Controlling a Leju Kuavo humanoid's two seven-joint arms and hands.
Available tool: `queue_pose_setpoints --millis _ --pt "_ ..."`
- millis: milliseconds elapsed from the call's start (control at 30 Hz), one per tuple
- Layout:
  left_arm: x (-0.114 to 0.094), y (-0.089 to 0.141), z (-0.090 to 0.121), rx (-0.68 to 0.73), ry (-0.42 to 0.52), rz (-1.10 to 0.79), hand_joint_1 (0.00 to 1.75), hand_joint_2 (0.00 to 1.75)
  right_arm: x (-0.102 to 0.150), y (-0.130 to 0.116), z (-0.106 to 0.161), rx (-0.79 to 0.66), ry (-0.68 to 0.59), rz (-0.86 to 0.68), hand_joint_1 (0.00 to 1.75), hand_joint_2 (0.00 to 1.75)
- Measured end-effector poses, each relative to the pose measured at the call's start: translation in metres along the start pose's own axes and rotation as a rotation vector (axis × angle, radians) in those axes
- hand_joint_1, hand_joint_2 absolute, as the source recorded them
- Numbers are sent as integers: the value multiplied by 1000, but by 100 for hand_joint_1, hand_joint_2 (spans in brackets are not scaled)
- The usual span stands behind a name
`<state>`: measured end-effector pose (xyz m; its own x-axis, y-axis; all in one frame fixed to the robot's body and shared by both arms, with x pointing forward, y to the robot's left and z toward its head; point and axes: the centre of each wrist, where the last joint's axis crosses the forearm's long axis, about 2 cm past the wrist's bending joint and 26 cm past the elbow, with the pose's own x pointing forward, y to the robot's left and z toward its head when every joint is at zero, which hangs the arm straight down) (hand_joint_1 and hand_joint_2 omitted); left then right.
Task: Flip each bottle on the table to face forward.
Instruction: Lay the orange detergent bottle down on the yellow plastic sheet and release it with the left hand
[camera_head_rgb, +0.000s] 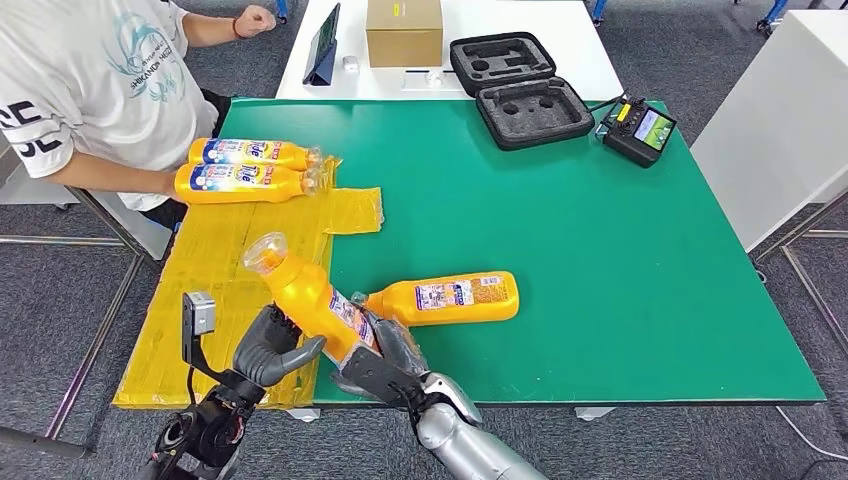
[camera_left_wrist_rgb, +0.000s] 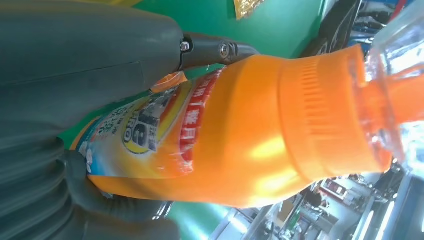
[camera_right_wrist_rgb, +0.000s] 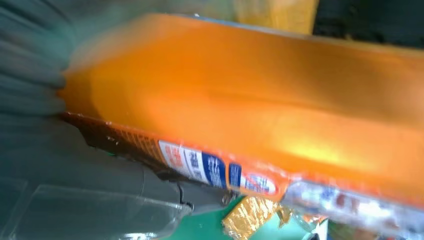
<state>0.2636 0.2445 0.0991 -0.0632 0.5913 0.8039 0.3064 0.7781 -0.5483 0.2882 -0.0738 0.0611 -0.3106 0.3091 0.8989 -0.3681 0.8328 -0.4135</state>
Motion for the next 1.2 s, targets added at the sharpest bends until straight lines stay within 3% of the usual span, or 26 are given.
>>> queue_pose_setpoints --millis 233,600,633,700,733,767,833,1200 --pt "-1 5 -2 52 -14 14 175 175 23 9 -20 89 -12 107 175 175" --pt "0 8 -1 80 -22 9 175 175 26 10 -25 123 -38 147 175 175" --pt "0 8 -1 82 -21 9 175 175 26 10 -25 124 -38 148 145 175" --pt "0 9 0 87 -20 8 175 175 25 10 -25 125 -37 146 58 175" --pt "0 9 0 89 -20 8 175 175 25 11 -24 124 -39 144 14 131" --pt "0 9 0 93 -21 8 175 175 26 12 -24 123 -46 139 0 87" --pt "0 8 -1 101 -25 8 175 175 27 14 -24 117 -72 121 0 0" --pt "3 8 -7 129 -62 -2 175 175 28 15 -24 88 -156 68 0 0"
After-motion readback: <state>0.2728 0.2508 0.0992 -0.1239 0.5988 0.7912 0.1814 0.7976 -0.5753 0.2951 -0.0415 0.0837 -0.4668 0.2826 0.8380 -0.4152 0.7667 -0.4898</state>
